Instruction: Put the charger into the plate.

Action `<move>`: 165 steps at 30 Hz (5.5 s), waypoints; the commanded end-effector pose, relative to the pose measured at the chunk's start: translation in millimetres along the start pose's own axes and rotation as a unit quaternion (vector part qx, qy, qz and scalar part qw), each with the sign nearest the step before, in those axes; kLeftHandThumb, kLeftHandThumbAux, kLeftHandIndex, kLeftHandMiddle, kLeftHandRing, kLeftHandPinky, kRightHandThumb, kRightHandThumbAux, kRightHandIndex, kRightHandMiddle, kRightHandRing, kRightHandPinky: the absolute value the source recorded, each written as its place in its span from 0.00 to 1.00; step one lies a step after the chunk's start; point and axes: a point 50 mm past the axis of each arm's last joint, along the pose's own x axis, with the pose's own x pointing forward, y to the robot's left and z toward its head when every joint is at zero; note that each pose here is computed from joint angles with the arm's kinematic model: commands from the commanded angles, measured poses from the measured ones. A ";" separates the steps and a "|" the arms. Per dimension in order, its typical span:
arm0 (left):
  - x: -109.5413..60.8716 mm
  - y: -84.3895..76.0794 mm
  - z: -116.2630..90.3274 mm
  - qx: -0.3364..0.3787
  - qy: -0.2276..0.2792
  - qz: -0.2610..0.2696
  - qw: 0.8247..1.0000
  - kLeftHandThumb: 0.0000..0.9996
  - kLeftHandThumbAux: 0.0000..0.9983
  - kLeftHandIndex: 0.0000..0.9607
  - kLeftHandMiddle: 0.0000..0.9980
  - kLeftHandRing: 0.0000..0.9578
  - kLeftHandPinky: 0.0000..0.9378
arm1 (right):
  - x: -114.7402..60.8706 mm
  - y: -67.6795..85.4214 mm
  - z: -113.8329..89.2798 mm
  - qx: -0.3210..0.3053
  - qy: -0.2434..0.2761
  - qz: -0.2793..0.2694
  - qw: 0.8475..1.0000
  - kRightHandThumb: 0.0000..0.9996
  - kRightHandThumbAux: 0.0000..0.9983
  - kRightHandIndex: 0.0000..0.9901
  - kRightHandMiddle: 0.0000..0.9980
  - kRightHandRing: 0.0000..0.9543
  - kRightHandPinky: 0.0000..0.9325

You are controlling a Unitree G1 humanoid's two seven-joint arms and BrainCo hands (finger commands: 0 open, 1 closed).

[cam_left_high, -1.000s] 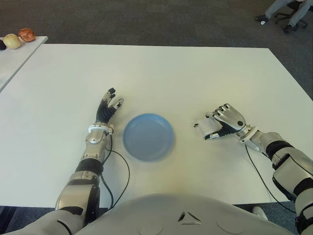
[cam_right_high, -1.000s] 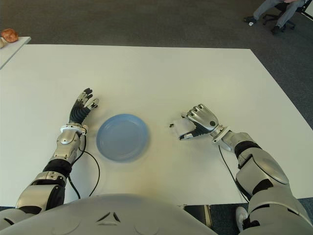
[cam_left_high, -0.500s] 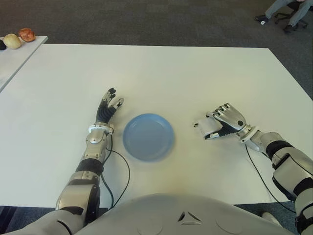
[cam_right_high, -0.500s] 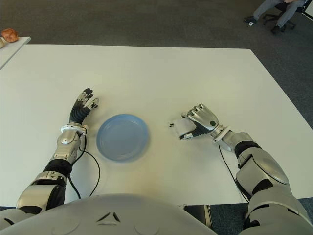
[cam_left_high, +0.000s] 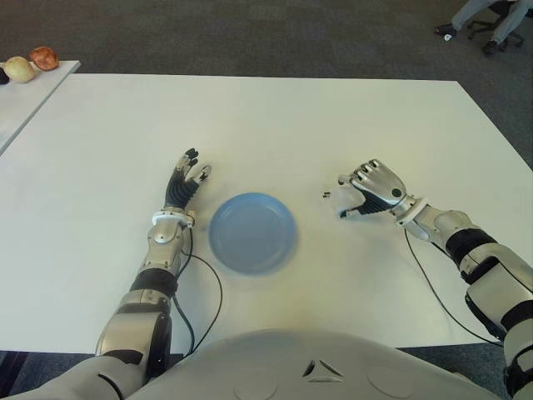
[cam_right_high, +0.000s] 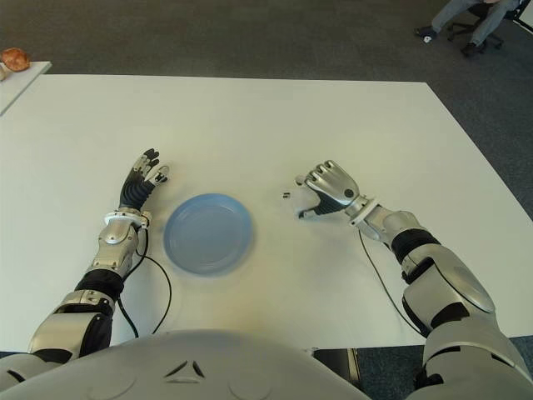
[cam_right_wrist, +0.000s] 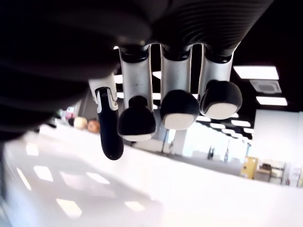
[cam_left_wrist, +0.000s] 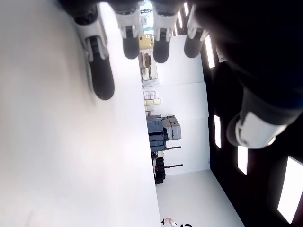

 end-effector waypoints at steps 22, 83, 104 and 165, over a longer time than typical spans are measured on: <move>-23.4 -12.5 -49.3 -0.019 0.139 0.000 0.990 0.00 0.60 0.04 0.09 0.08 0.09 | 80.6 -69.1 48.5 0.090 -0.011 -0.001 0.996 0.73 0.71 0.44 0.88 0.92 0.94; -23.4 -15.4 -48.1 -0.011 0.129 -0.012 0.991 0.00 0.56 0.05 0.09 0.08 0.10 | 56.9 -13.1 8.8 0.131 0.042 0.166 0.976 0.22 0.21 0.00 0.00 0.00 0.00; -24.8 -13.4 -49.0 -0.004 0.128 -0.012 0.992 0.00 0.54 0.06 0.10 0.10 0.11 | 38.9 5.8 -1.1 0.131 0.077 0.185 0.971 0.24 0.14 0.00 0.00 0.00 0.00; -28.8 -9.1 -50.3 -0.012 0.126 -0.008 0.992 0.00 0.59 0.04 0.09 0.08 0.10 | 43.3 21.8 -23.0 0.127 0.230 0.141 0.955 0.31 0.20 0.00 0.00 0.00 0.00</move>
